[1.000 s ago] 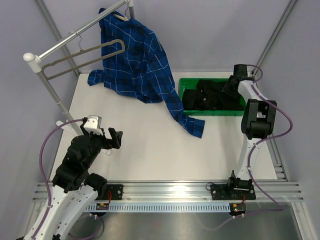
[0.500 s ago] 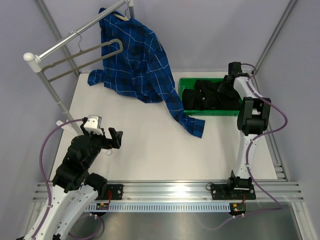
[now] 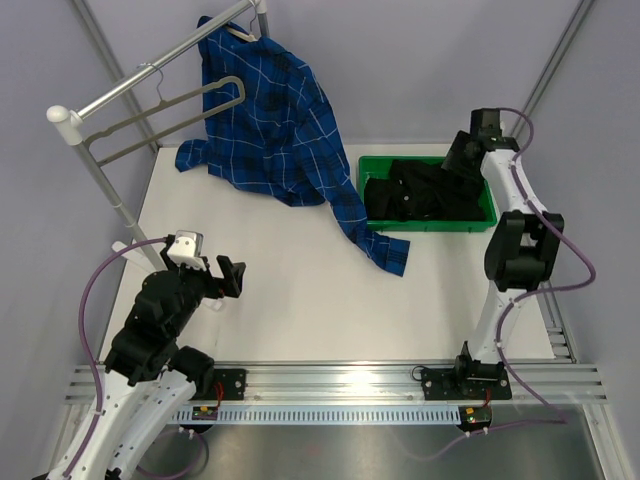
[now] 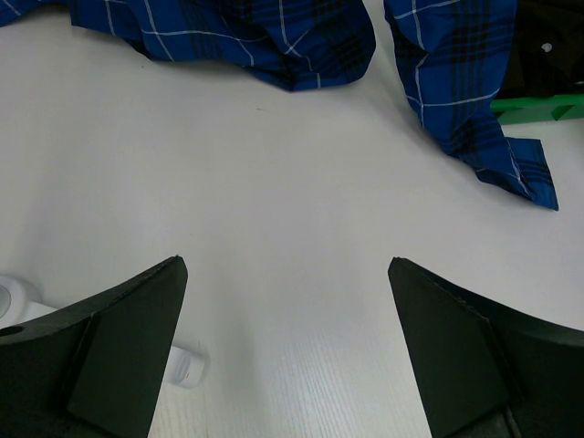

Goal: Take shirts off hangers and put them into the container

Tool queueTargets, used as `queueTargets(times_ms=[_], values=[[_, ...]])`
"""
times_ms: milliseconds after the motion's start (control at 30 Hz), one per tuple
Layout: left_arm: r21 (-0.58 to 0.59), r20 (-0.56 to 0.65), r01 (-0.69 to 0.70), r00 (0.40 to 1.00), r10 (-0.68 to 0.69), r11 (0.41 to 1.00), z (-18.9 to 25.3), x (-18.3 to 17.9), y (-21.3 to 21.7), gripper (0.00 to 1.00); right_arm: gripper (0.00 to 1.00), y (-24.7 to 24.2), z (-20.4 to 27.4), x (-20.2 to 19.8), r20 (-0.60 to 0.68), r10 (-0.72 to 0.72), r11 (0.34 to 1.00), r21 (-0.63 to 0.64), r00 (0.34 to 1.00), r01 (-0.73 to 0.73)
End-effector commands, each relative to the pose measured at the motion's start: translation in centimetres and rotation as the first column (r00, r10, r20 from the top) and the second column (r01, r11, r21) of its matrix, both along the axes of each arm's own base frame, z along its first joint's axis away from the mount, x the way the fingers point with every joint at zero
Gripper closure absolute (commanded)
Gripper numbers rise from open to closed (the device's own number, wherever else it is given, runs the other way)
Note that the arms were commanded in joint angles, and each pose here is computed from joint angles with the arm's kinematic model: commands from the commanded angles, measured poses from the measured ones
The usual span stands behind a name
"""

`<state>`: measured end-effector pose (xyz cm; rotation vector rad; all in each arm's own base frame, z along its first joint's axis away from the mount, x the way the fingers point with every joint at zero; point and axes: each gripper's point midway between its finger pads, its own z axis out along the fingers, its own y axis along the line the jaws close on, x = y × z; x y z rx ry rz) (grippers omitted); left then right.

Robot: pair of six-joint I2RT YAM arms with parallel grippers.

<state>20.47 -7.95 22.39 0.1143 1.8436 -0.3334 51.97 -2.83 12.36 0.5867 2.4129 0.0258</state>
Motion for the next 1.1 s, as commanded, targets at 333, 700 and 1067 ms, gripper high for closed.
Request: queueTargets(times_ms=[333,700,1067], values=[[-0.034,0.048,-0.034,0.998,0.035,0.999,1.2,0.1,0.5,0.01,0.0,0.5,23.3,-12.6,0.521,0.034,0.998,-0.071,0.853,0.003],[-0.038,0.067,-0.128,0.989,0.131,0.991,1.8,0.0,2.3,0.01,0.01,1.0,30.4,-26.5,0.76,0.045,0.996,-0.086,0.648,0.031],[-0.05,0.087,-0.198,0.976,0.202,0.979,2.3,-0.4,3.7,0.01,0.01,2.4,30.6,-35.5,0.864,0.051,0.998,-0.057,0.502,-0.005]])
